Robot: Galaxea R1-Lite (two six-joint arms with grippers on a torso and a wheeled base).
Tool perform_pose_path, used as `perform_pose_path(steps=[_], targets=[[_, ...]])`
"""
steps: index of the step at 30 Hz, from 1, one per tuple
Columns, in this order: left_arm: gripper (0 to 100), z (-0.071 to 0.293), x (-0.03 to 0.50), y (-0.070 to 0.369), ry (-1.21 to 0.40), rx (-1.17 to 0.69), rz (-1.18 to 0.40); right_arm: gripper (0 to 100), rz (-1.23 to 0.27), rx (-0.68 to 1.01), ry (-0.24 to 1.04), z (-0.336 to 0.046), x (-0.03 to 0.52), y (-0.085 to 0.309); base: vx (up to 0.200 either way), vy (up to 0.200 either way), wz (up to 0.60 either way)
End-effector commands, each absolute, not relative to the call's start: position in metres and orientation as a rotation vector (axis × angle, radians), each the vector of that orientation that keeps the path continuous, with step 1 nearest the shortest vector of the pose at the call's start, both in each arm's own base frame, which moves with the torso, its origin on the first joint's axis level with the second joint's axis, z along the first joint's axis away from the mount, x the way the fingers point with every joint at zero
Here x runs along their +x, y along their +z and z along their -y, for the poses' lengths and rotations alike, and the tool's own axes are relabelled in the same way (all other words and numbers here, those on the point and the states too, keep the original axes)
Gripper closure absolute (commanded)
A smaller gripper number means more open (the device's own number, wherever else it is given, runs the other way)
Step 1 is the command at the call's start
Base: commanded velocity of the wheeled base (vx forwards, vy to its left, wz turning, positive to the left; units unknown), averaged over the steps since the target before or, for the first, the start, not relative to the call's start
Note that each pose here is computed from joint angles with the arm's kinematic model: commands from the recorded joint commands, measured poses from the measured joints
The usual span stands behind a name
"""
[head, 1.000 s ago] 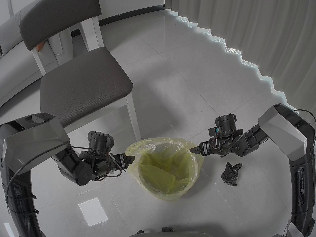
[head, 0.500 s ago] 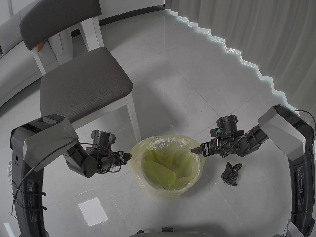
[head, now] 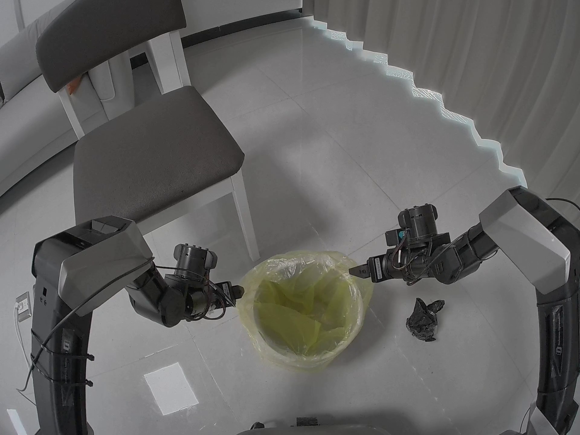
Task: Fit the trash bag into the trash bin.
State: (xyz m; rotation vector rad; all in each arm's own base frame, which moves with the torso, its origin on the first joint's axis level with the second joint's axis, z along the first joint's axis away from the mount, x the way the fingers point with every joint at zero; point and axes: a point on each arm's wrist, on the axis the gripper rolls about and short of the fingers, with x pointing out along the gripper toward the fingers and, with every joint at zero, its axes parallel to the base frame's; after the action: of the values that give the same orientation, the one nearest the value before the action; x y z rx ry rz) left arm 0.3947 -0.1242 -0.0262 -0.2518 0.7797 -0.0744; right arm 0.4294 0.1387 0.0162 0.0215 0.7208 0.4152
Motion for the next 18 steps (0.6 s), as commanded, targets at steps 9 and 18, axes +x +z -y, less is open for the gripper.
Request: perform_pose_path(steps=[9, 18], targets=[[0, 0.1, 0.377, 0.033, -0.076, -0.301, -0.682, 0, -0.732, 0.033, 0.35, -0.094, 0.397, 0.046, 0.0, 0.0, 0.0], [0, 0.085, 0.356, 0.06, -0.095, -0.327, -0.656, 0, -0.803, -0.05, 0.27, -0.042, 0.4, -0.001, 0.0, 0.0, 0.0]])
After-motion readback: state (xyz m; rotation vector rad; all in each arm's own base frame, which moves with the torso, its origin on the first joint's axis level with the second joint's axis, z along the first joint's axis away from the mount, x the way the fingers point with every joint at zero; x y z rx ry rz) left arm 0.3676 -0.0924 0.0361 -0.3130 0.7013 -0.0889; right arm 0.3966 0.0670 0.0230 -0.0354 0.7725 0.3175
